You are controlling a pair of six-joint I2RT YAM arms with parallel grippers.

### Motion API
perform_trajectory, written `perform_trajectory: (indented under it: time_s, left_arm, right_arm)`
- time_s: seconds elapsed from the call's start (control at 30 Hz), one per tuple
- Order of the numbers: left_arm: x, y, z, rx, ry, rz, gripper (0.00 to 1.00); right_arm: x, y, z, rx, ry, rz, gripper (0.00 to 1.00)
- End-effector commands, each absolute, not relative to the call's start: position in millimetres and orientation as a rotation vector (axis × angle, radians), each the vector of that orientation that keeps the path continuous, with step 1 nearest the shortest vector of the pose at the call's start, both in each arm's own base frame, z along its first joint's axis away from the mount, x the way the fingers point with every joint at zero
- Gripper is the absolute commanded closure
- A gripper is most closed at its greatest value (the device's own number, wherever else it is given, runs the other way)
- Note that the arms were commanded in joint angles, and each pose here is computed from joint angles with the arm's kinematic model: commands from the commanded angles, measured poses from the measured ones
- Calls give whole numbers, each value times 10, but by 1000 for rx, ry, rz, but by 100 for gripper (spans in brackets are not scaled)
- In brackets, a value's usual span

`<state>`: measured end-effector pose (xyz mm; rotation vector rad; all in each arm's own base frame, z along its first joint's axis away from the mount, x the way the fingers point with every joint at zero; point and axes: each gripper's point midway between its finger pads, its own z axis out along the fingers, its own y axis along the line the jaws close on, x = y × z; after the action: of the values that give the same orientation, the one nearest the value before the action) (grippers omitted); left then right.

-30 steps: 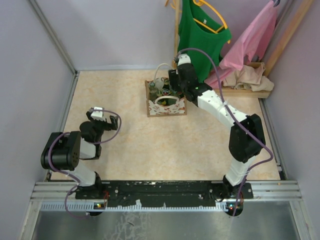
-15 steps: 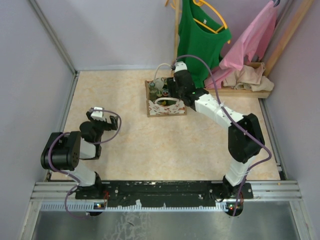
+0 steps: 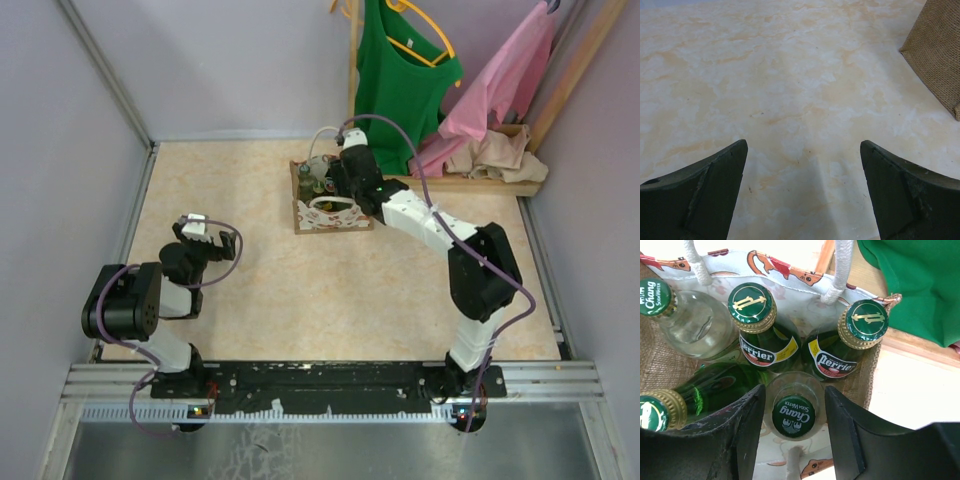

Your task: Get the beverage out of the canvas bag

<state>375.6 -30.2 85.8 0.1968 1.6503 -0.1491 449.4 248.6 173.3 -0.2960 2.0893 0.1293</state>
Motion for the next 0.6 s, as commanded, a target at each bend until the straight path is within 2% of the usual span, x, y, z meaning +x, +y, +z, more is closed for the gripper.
perform_trajectory:
  time_s: [0.0, 0.1, 0.27, 0.43, 0.53, 0.57]
  left_arm:
    - [3804, -312, 926, 207, 1628, -141, 0]
    - [3802, -311, 924, 206, 1628, -141, 0]
    - [3803, -313, 925, 207, 1628, -141, 0]
    - [3802, -312, 924, 207, 1628, -141, 0]
    - [3803, -311, 924, 206, 1628, -141, 0]
    - [3802, -310, 924, 207, 1628, -141, 0]
  right_arm:
    - [4546, 2510, 1693, -303, 2057, 85, 49]
    - [4559, 2508, 1638, -308, 2057, 63, 51]
    - [4595, 2489, 1565, -307, 2058, 22, 60]
    - [4619, 2475, 1542, -301, 2051, 8, 79]
    - [4623, 2481, 1546, -301, 2046, 7, 100]
    - [4627, 2476, 1553, -297, 2044, 4, 100]
